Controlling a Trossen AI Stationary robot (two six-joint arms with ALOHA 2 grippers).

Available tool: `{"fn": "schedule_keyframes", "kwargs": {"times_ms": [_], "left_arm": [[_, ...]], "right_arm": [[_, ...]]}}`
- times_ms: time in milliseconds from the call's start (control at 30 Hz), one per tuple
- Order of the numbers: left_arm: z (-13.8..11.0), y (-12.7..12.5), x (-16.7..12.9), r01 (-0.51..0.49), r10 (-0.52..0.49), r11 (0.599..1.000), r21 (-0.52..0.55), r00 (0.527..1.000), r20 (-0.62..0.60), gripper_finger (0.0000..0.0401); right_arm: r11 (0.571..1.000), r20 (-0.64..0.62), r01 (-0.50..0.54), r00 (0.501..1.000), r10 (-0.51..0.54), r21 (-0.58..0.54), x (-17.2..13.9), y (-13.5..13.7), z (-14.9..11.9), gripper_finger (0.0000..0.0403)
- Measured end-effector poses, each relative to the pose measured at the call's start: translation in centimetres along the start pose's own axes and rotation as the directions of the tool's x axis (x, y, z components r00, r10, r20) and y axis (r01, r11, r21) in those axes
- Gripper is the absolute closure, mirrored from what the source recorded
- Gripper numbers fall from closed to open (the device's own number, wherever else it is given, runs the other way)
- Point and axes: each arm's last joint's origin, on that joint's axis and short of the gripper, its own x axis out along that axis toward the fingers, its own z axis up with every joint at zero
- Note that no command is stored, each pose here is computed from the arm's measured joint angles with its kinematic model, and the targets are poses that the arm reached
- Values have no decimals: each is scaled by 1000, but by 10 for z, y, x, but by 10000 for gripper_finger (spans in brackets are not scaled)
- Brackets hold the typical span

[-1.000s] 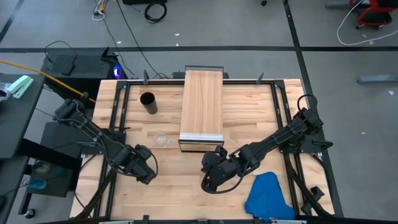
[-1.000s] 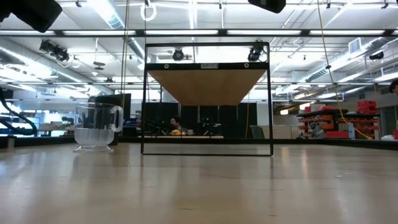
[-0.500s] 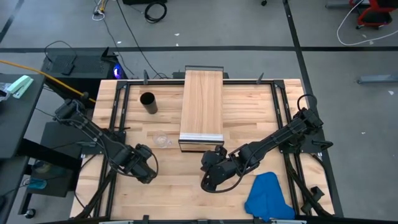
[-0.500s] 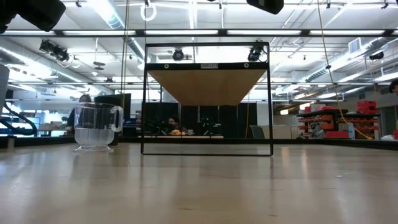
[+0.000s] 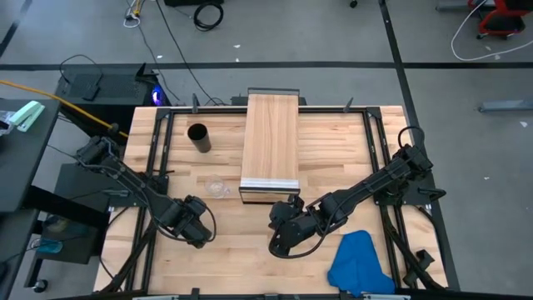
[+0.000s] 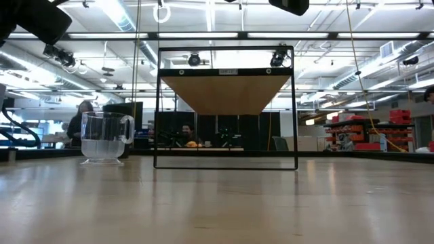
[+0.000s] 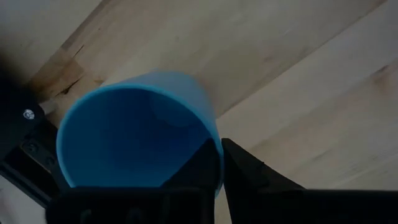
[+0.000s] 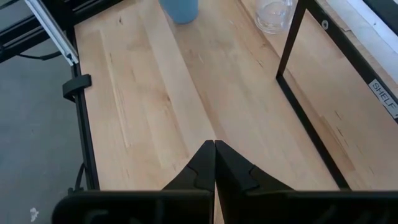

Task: Stack small to large cups/mugs on shelf
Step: Move the blue cup to the middle left of the table

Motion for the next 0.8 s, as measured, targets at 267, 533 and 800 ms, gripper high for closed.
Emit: {"fn": "schedule_keyframes", "kwargs": {"times_ms": [267,533,800], "left_arm": [[0,-2,0,15,-15,1000,3,1000,0,371],[0,-3,1,28,-28,1000,3,1000,0,338],[0,-3,0,27,-27,1000,3,1000,-6,292]], "right_arm": [[1000,0,0,1000,0,0,0,0,0,392],[1000,0,0,1000,0,0,0,0,0,392],[1000,0,-1,1000,1,1,0,0,0,392]]}}
